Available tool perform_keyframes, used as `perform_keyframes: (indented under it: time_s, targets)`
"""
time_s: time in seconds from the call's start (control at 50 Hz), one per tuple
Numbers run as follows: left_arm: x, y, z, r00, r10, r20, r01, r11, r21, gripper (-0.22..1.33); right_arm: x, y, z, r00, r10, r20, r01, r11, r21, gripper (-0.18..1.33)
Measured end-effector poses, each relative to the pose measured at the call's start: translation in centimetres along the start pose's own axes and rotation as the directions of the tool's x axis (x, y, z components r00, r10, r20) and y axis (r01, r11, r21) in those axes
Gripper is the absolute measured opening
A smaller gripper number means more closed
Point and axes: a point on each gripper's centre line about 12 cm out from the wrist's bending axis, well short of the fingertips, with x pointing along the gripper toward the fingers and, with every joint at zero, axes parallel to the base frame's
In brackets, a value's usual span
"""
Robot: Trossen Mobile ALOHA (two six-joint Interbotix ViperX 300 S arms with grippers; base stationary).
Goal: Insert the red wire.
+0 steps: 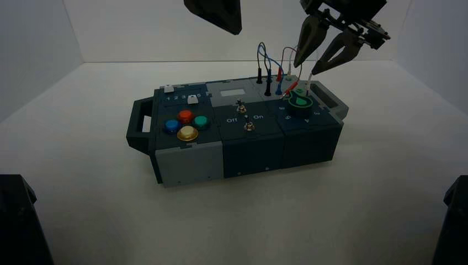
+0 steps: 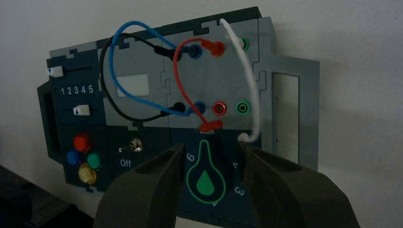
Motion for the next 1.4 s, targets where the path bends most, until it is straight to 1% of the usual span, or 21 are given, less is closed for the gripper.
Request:
perform_keyframes:
  time_s: [0.16,0.32,0.62,0.84,0.94,1.02,1.14,1.28,1.4]
  targets:
    - [0.0,0.0,-0.3,1.000,-0.004,-0.027,0.004,1.000,0.000,-0.17,0.4,-0.1,0.4,1.000,-0.002,-0.008,0.002,1.0000,0.002,1.08]
    - [0.0,0.0,-0.4,1.000,-0.003,-0.030,0.003,1.000,-0.001,-0.17,0.8,-0.1,0.7,1.000,-0.003,-0.015,0.003,1.0000,0.001,1.08]
    - [0.0,-0.2,-0.3,0.999,-0.007,-0.031,0.007,1.000,0.004,-0.16,1.0,-0.2,0.7,1.000,-0.006,-0.024,0.005,1.0000,-0.001,1.08]
    - [0.7,-0.8,-0.5,0.999,-0.016,-0.037,0.016,1.000,0.021,-0.17,1.0,-0.2,0.7,1.000,-0.005,-0.026,0.005,1.0000,-0.001,1.08]
    - [1.2,-0.8,-0.5,0.999,-0.014,-0.037,0.015,1.000,0.019,-0.17,1.0,-0.2,0.7,1.000,-0.005,-0.027,0.005,1.0000,0.000,1.08]
    - [1.6,-0.7,-0.6,1.000,-0.010,-0.029,0.011,1.000,0.016,-0.16,1.0,-0.2,0.7,1.000,-0.004,-0.027,0.004,1.0000,0.000,1.08]
    - [2.0,-0.5,-1.0,1.000,0.000,0.009,0.000,1.000,0.009,-0.17,1.0,-0.2,0.6,1.000,-0.005,-0.028,0.005,1.0000,0.000,1.08]
    - [2.2,-0.3,-1.0,0.999,0.009,0.048,-0.010,1.000,0.007,-0.17,1.0,-0.2,0.6,1.000,-0.004,-0.030,0.004,1.0000,-0.001,1.08]
    - [2.3,-0.2,-1.0,0.998,0.013,0.061,-0.014,1.000,0.004,-0.16,1.0,-0.2,0.6,1.000,-0.004,-0.030,0.004,1.0000,0.000,1.08]
